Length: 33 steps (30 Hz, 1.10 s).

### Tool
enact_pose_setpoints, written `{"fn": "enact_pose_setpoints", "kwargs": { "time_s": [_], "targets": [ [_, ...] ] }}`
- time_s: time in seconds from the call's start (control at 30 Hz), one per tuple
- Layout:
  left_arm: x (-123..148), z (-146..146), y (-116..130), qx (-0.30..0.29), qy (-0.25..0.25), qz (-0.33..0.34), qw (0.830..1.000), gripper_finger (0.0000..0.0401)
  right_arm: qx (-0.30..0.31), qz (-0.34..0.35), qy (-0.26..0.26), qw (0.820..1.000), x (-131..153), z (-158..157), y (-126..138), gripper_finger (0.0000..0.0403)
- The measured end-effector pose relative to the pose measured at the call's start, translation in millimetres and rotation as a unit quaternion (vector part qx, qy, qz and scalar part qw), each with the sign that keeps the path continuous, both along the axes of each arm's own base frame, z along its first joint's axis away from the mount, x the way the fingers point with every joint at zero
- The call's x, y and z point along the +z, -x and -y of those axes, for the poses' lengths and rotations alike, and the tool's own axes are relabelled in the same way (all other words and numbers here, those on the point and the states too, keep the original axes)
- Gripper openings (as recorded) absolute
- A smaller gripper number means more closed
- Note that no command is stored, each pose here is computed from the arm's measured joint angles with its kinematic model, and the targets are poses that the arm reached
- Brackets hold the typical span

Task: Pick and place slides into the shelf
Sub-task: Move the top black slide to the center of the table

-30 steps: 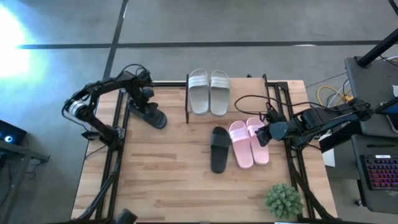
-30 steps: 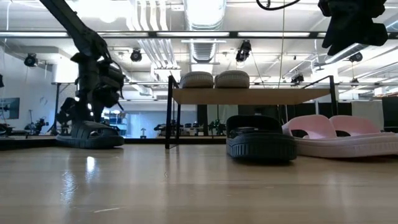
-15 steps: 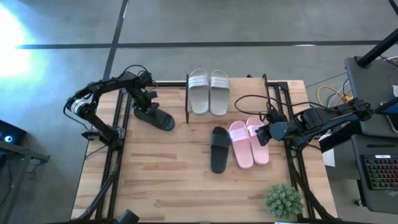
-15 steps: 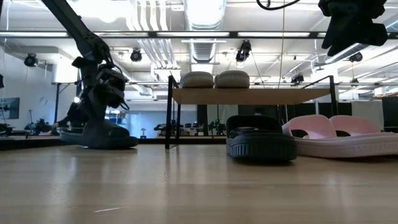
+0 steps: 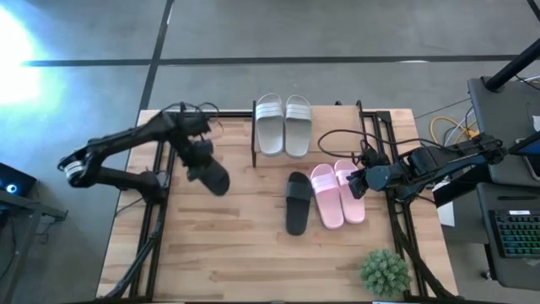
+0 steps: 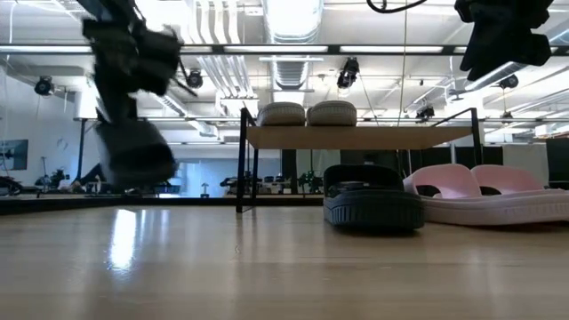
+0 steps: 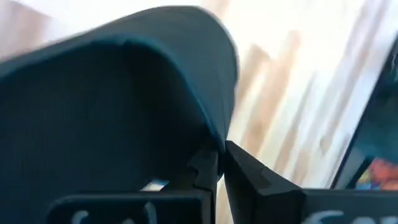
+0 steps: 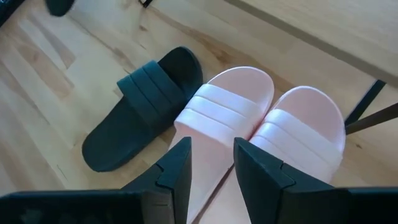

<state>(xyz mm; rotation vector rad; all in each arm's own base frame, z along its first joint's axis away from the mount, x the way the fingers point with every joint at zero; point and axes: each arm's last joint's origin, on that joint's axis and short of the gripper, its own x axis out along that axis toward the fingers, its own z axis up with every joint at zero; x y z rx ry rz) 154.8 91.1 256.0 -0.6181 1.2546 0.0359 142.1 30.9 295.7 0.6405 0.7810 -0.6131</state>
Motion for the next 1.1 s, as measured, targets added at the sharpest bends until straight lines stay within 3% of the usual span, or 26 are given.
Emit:
{"fn": "enact_pose_setpoints", "kwargs": {
  "time_s": [0.13, 0.27, 0.47, 0.6, 0.93, 1.1],
  "targets": [
    [10.0, 38.9, -7.2, -0.040, 0.003, 0.005, 0.999, 0.0001, 0.006, -0.004, 0.005, 1.000, -0.8, 0.1, 0.3, 0.0111],
    [15.7, 70.9, -26.7, -0.075, 0.026, 0.060, 0.995, 0.0001, 0.007, -0.007, 0.006, 1.000, -1.9, 0.1, 0.3, 0.0111],
    [-0.8, 96.1, -64.2, -0.094, 0.053, 0.063, 0.992, 0.0000, 0.006, -0.009, 0.006, 1.000, -4.0, 0.1, 0.3, 0.0111],
    [-19.4, 95.7, -82.8, -0.072, 0.065, 0.033, 0.995, 0.0000, 0.009, -0.007, -0.003, 1.000, -4.3, -0.7, -0.4, 0.0111],
    [-23.9, 92.3, -116.2, 0.033, 0.095, 0.095, 0.990, 0.0000, 0.023, -0.015, -0.032, 0.999, -6.6, -2.6, -0.3, 0.0111],
    [-23.3, 87.3, -113.3, 0.127, 0.058, 0.086, 0.987, 0.0000, 0.023, -0.021, -0.030, 0.999, -10.1, -2.6, -0.1, 0.0111]
  ]
}}
